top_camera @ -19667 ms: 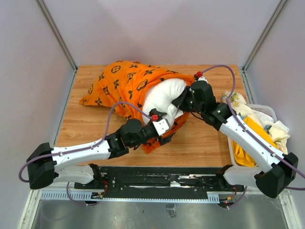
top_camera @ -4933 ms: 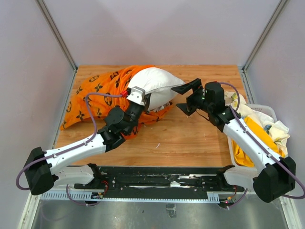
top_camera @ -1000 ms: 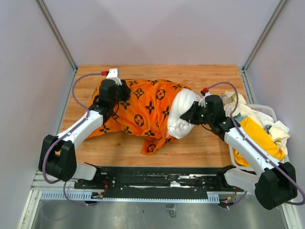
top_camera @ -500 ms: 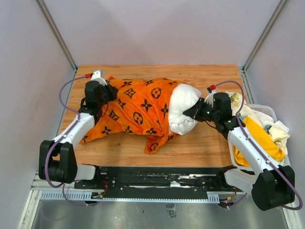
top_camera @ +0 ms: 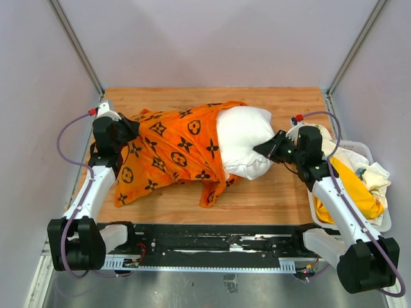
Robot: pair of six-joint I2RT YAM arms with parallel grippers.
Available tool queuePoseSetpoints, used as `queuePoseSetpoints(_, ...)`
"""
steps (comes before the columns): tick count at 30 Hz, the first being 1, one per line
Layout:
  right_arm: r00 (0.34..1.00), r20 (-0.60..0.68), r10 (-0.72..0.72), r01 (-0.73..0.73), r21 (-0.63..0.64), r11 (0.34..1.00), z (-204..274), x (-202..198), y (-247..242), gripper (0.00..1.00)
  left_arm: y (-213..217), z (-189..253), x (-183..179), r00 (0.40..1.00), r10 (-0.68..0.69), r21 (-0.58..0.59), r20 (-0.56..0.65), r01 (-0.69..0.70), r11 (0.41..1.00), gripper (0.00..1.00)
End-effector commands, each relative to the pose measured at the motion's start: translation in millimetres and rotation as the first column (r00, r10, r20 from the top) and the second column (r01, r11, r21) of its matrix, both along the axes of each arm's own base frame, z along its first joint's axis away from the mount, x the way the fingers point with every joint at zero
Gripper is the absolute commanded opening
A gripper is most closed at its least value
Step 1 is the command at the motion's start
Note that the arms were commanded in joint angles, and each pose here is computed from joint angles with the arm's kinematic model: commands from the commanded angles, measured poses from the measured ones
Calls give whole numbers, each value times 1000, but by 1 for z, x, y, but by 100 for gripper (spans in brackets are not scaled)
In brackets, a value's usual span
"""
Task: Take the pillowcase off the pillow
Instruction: Remove the pillow from the pillowcase.
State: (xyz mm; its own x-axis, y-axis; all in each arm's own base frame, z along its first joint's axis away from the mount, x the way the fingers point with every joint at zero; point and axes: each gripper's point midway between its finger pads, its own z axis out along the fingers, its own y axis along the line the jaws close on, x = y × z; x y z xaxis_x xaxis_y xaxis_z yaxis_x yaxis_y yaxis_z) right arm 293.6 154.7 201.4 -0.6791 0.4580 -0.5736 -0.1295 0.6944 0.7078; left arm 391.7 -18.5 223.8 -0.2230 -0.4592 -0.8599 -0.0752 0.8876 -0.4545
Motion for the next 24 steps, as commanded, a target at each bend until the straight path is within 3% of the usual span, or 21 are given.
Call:
queuePoseSetpoints(1, 979, 46, -198, 199, -14, 980, 9, 15, -43, 1, 71, 3, -9, 966, 257, 39, 10, -258, 965, 0)
queuePoseSetpoints(5, 978, 53, -200, 202, -16, 979, 10, 15, -44, 1, 60, 12, -8, 982, 180, 20, 59, -181, 983, 1)
queuePoseSetpoints(6, 979, 53, -196, 197, -15, 980, 10, 15, -43, 1, 52, 14, -7, 989, 131, 16, 72, -132, 991, 10)
queuePoseSetpoints(9, 981, 44, -187, 188, -14, 982, 7, 16, -42, 1, 31, 19, -5, 996, 12, -2, 83, -11, 1000, 80)
queuePoseSetpoints(10, 982, 43, -186, 187, -15, 982, 7, 16, -41, 1, 26, 21, -5, 997, -13, -12, 82, 14, 1000, 96)
queuePoseSetpoints(15, 978, 57, -202, 204, -31, 979, 8, 18, -46, 1, 24, 37, -11, 995, -8, -34, 101, 12, 999, 99)
queuePoseSetpoints(24, 953, 61, -298, 299, -14, 954, 17, 28, -67, 1, 6, 8, -19, 995, -85, -87, 50, 89, 992, 88)
